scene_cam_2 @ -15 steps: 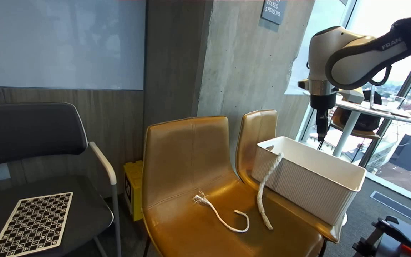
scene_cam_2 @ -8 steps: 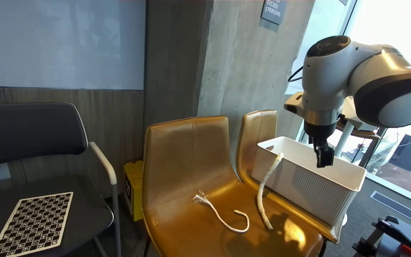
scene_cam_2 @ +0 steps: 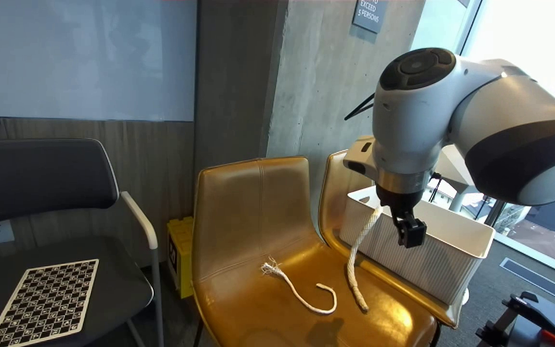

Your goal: Put the ropes in the basket

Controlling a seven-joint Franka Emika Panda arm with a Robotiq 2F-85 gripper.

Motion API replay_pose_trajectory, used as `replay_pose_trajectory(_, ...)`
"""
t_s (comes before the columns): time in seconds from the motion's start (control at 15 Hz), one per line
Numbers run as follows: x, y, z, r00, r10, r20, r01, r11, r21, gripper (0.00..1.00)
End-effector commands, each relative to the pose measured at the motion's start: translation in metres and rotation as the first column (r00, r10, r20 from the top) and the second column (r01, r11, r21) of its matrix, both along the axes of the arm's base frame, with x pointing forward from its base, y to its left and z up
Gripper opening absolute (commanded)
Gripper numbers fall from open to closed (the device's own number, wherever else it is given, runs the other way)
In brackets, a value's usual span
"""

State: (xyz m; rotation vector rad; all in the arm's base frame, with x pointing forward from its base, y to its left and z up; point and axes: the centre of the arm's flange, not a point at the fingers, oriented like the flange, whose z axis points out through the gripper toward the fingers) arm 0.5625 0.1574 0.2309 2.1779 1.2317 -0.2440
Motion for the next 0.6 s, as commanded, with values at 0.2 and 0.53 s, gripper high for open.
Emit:
replay_pose_trajectory(0.2,0.081,-0.010,-0.016,0.999,0.042,-0.015,-0.044,0.987,-0.157,1.00)
replay_pose_trajectory(0.53,0.116,-0.057,-0.052,0.998,-0.016,-0.068,-0.001,0.973,-0.231,1.00)
